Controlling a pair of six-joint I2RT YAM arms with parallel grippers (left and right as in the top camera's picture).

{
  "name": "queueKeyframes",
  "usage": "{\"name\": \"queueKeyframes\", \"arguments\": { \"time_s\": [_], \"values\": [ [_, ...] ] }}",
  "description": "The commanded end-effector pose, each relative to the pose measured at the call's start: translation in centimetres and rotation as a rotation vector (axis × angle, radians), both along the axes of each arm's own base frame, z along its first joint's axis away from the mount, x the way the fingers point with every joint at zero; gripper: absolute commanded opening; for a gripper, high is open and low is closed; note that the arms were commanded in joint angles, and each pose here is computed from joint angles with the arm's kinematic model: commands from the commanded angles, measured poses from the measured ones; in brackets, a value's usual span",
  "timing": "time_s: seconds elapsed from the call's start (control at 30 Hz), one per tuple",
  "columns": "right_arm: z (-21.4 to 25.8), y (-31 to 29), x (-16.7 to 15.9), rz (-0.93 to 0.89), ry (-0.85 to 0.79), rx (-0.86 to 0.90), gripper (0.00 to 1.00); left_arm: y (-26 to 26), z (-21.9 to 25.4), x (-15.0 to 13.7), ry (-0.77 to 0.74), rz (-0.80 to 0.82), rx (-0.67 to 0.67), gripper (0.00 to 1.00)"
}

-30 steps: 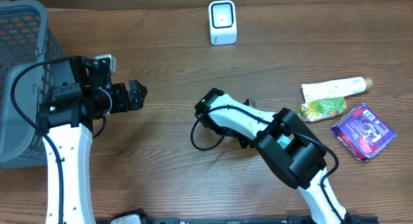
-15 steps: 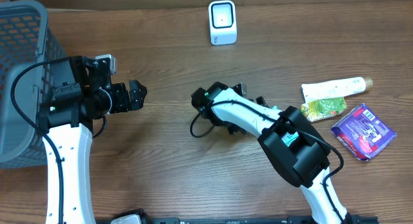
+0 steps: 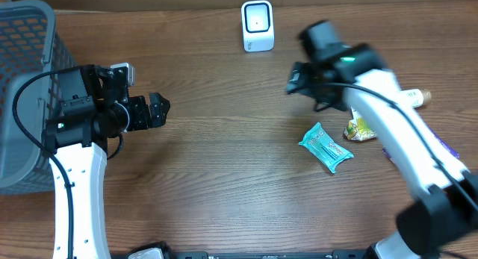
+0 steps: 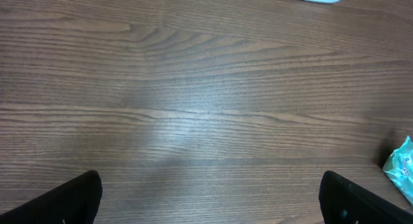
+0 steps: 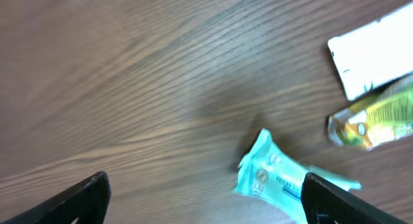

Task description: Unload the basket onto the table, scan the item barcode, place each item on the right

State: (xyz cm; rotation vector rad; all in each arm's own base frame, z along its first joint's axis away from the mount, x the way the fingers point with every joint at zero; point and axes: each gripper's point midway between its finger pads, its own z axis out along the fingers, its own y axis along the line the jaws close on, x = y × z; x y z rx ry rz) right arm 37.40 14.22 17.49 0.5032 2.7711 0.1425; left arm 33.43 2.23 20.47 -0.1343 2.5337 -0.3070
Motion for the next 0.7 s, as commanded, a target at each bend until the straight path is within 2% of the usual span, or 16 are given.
{"name": "queueKeyframes", "arguments": {
  "time_s": [0.0, 0.13, 0.3, 0.5, 0.67],
  "values": [
    [-2.6, -0.7, -2.8, 0.000, 0.146, 0.170, 0.95, -0.4, 0.7, 0.2, -0.022, -0.019, -0.004, 1.00],
    [-4.6, -1.5, -4.4, 0.006, 0.168, 0.318, 0.95, -0.4, 0.7, 0.2, -0.022, -0.020, -0.004, 1.00],
    [-6.2, -4.0, -6.7, -0.057, 0.133, 0.419, 0.91, -0.4, 0.7, 0.2, -0.022, -0.019, -0.004, 1.00],
    [-7.2, -6.4, -8.6, -0.089, 0.092, 0.440, 0.89, -0.4, 0.7, 0.2, -0.022, -0.019, -0.004, 1.00],
    [-10.8, -8.2, -9.8, -0.156, 0.119, 0.440, 0.87, -0.4, 0.7, 0.2, -0.022, -0.019, -0.004, 1.00]
  ]
}}
